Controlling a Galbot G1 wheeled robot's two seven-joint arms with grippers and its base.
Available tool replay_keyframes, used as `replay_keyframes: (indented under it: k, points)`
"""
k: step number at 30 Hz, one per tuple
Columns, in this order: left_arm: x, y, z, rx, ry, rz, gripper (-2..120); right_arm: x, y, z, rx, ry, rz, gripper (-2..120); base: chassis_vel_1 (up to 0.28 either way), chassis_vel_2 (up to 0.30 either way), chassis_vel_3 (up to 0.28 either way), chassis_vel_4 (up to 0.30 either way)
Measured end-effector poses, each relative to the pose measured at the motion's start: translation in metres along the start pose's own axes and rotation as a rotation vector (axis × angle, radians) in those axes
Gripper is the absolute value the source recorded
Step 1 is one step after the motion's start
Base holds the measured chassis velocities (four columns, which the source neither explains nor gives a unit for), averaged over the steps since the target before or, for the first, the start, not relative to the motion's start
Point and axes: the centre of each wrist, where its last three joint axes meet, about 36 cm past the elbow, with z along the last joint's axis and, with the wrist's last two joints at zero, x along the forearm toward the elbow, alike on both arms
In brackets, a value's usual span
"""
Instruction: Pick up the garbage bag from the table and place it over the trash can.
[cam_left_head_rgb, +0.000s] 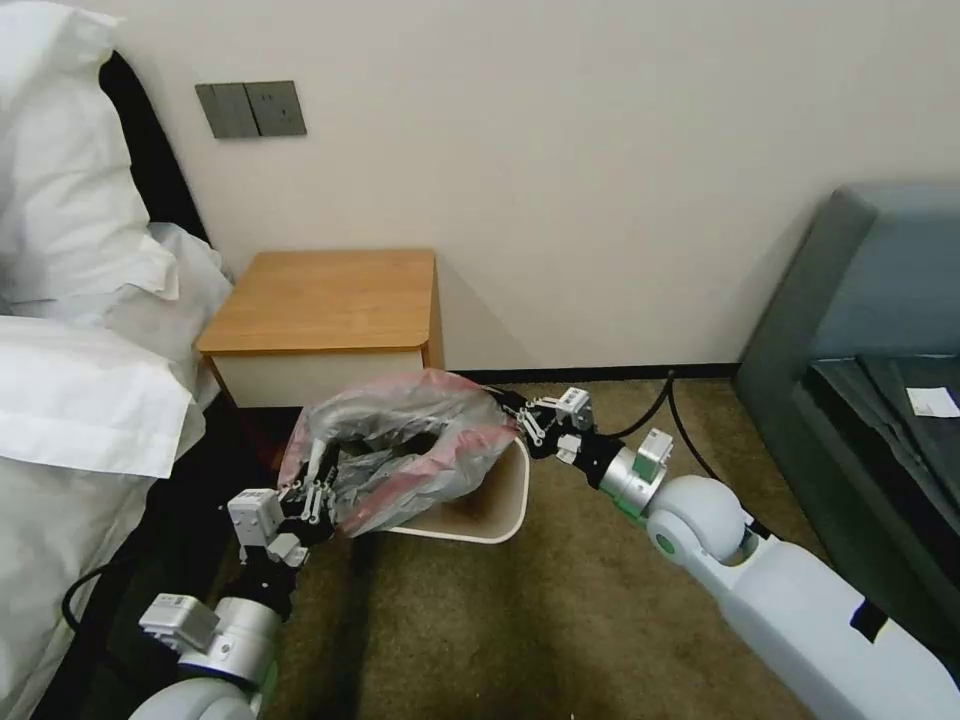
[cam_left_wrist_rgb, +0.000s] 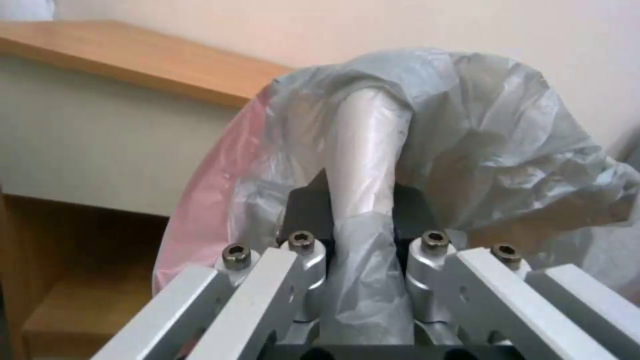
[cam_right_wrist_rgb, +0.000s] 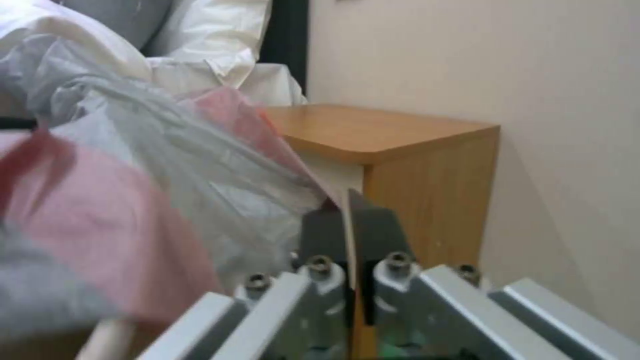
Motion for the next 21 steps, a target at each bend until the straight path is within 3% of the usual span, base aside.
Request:
replay_keyframes:
  k: [14, 17, 18, 21]
  points:
    - [-0.008, 0.017, 0.022, 0.036, 0.054, -0.077, 11, 0.034, 0.008, -0.027, -0.020, -0.110, 0.074, 53, 0.000, 0.000, 0.000, 0.000]
    - [-0.010, 0.018, 0.025, 0.033, 0.046, -0.121, 11, 0.042, 0.034, -0.036, -0.089, -0.160, 0.092, 68, 0.000, 0.000, 0.000, 0.000]
    - [-0.010, 0.018, 0.025, 0.033, 0.046, -0.121, 11, 0.042, 0.034, -0.036, -0.089, -0.160, 0.092, 68, 0.000, 0.000, 0.000, 0.000]
    - [-0.011, 0.016, 0.030, 0.024, 0.002, -0.175, 11, 0.037, 0.085, -0.056, -0.274, -0.181, 0.202, 80, 0.000, 0.000, 0.000, 0.000]
